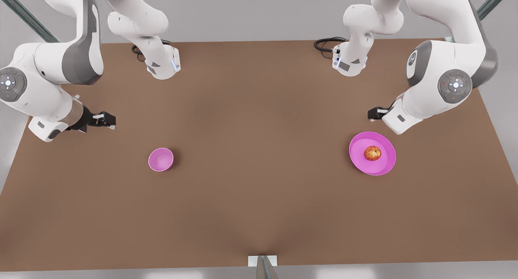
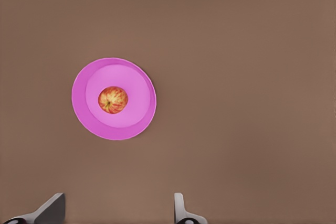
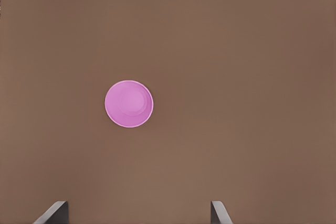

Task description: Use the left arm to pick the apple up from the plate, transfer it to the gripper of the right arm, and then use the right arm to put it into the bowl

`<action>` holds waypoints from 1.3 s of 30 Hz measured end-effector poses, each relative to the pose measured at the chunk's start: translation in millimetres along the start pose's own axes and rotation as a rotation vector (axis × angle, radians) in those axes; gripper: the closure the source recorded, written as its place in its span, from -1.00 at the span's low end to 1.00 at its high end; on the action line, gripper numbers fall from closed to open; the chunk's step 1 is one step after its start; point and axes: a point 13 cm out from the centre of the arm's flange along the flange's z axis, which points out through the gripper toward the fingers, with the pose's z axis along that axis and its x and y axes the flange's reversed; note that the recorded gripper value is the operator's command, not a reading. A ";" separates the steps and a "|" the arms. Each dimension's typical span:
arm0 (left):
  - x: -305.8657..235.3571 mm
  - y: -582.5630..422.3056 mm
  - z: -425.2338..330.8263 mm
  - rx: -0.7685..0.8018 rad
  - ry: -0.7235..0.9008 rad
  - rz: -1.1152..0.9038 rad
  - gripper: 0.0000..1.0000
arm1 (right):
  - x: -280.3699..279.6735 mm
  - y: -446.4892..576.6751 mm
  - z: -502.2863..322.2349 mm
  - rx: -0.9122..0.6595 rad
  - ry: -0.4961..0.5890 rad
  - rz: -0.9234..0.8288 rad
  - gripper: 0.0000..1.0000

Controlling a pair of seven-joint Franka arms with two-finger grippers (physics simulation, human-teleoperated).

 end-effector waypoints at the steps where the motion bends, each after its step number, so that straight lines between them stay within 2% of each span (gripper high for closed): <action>1: -0.6 0.5 0.9 0.000 0.001 0.003 -1.00 | -1.1 0.4 0.3 -0.001 -0.005 -0.003 -1.00; 4: -11.8 6.6 17.3 -0.005 0.022 -0.001 -1.00 | -4.5 1.5 2.0 -0.007 -0.017 -0.009 -1.00; 8: -55.0 45.3 104.4 -0.014 0.089 -0.049 -1.00 | -8.1 2.6 4.4 -0.018 -0.025 -0.013 -1.00; 17: -86.3 74.6 258.0 0.009 0.000 -0.047 -1.00 | -6.4 -1.9 14.5 -0.011 -0.012 -0.019 -1.00; 28: -89.1 103.4 317.2 0.024 -0.122 -0.042 -1.00 | -6.7 -2.2 16.3 -0.005 -0.010 -0.028 -1.00; 39: -82.8 109.6 358.3 0.016 -0.110 -0.010 -1.00 | -7.0 -1.3 17.6 -0.005 -0.007 -0.034 -1.00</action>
